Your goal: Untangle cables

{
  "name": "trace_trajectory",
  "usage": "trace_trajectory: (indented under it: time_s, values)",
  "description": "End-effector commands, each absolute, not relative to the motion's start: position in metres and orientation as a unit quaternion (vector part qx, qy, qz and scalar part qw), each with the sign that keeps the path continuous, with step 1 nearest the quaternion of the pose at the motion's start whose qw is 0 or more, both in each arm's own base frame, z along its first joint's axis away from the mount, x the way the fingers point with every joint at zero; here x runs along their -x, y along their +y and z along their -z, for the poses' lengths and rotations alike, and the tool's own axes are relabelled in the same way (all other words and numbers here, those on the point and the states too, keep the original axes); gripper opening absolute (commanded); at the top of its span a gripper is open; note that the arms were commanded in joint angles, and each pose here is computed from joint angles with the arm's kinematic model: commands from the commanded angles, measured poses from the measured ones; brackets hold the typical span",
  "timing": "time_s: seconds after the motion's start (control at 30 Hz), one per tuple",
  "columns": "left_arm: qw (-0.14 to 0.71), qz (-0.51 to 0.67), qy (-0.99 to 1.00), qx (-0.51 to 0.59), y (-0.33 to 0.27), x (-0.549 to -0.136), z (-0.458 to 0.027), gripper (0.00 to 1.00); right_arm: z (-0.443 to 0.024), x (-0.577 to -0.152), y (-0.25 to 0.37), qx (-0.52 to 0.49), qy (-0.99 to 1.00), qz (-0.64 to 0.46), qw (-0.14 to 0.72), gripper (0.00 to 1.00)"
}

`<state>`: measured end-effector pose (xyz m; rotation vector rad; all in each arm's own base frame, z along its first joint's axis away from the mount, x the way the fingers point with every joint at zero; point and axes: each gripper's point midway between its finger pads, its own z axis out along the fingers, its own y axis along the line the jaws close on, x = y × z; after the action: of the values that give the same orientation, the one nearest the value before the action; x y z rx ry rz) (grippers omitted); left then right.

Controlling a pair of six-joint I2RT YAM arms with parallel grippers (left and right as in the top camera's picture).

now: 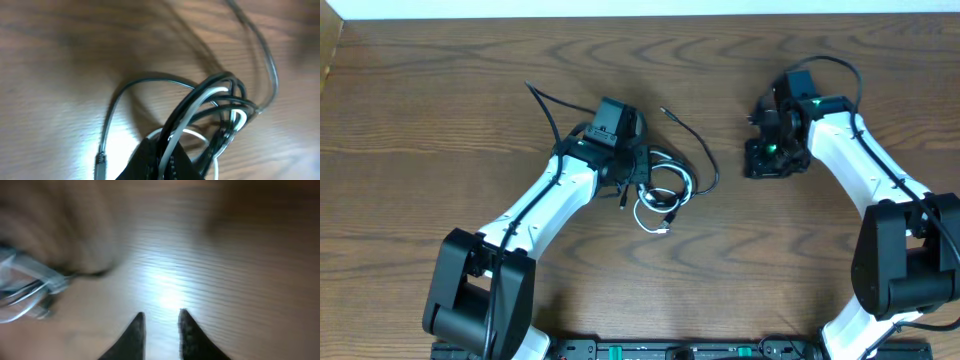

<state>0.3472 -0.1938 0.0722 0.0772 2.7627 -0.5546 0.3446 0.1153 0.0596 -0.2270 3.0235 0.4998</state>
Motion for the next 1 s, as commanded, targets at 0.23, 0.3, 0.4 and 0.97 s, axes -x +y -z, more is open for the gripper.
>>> trace_trajectory:
  time_s: [0.23,0.3,0.4,0.97]
  values:
    - [0.195,0.507,0.829,-0.134,-0.283,-0.352,-0.179,0.07,-0.181,-0.354,0.182,0.232,0.891,-0.35,0.174,0.42]
    - [0.197,0.527,0.818,-0.117,-0.283,-0.358,-0.19,0.07,-0.178,-0.356,0.178,0.226,0.898,-0.336,0.174,0.44]
    - [0.193,0.548,0.81,-0.081,-0.281,-0.367,-0.202,0.07,-0.163,-0.365,0.158,0.174,0.933,-0.268,0.166,0.44]
    - [0.163,0.595,0.784,-0.061,-0.287,-0.364,-0.224,0.07,-0.129,-0.383,0.118,-0.001,0.978,-0.132,0.165,0.01]
